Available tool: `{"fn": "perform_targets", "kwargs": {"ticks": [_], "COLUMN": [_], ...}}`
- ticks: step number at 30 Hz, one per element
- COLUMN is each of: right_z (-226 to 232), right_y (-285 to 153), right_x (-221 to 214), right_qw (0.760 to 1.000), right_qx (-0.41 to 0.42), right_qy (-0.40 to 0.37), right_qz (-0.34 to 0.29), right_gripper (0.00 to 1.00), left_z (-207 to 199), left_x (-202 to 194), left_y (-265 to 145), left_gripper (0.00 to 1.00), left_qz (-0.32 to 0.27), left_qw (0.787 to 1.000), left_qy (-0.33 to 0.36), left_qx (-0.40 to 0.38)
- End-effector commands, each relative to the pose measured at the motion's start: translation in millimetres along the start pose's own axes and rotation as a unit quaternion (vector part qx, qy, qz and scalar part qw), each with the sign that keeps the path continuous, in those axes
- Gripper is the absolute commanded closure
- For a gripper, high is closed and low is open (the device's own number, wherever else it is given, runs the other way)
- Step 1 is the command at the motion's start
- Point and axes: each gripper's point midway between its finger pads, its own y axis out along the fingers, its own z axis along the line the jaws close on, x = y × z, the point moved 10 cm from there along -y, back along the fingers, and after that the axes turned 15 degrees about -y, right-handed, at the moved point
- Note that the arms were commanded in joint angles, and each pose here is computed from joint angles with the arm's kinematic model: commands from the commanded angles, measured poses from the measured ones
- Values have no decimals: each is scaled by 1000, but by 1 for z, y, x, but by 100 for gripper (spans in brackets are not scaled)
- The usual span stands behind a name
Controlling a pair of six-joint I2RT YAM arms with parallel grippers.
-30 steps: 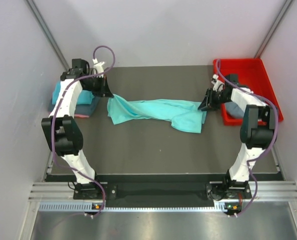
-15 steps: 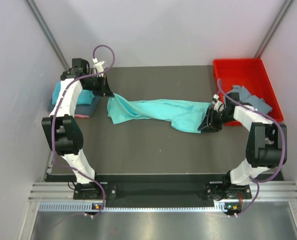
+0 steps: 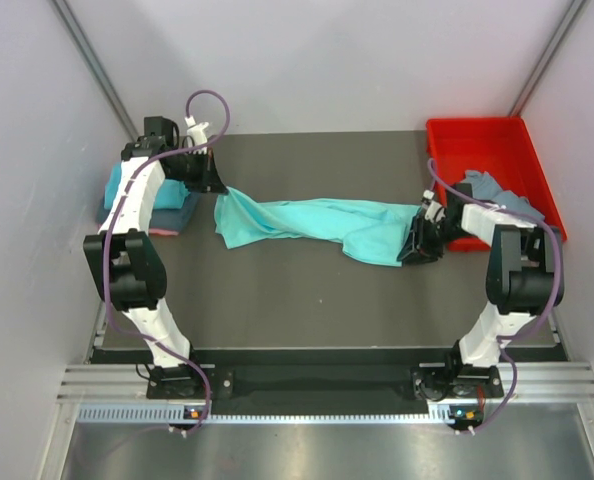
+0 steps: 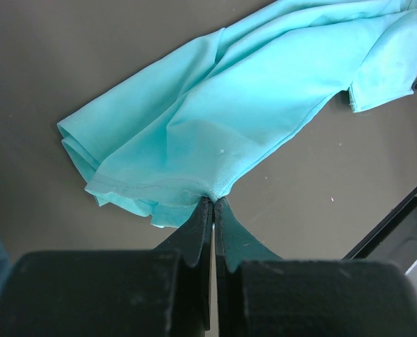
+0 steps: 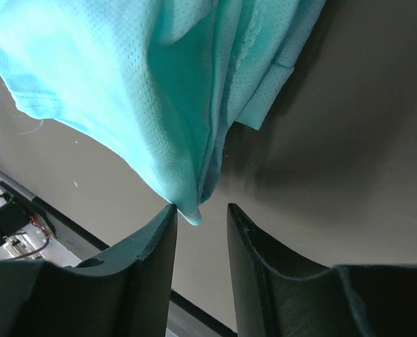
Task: Fold and stack the t-shirts
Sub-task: Flatten the tshirt out
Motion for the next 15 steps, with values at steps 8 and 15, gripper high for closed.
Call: {"fn": "perform_targets", "kwargs": {"ticks": [8,15], "right_z": [5,9], "right_y": [-3,1], "right_x": [9,9], "right_qw": [1000,999], "right_qx": [1,14], "right_qy": [-27,-31], "right_qz": [-16,-15], "right_gripper": [71,80], "left_z": [-9,-8], "left_x": [10,10], "left_y": [-8,-7], "left_gripper": [100,100], "left_qz": [-27,-27], "left_qw": [999,999], "left_qy": [27,27], "left_qx": [-11,-9]}}
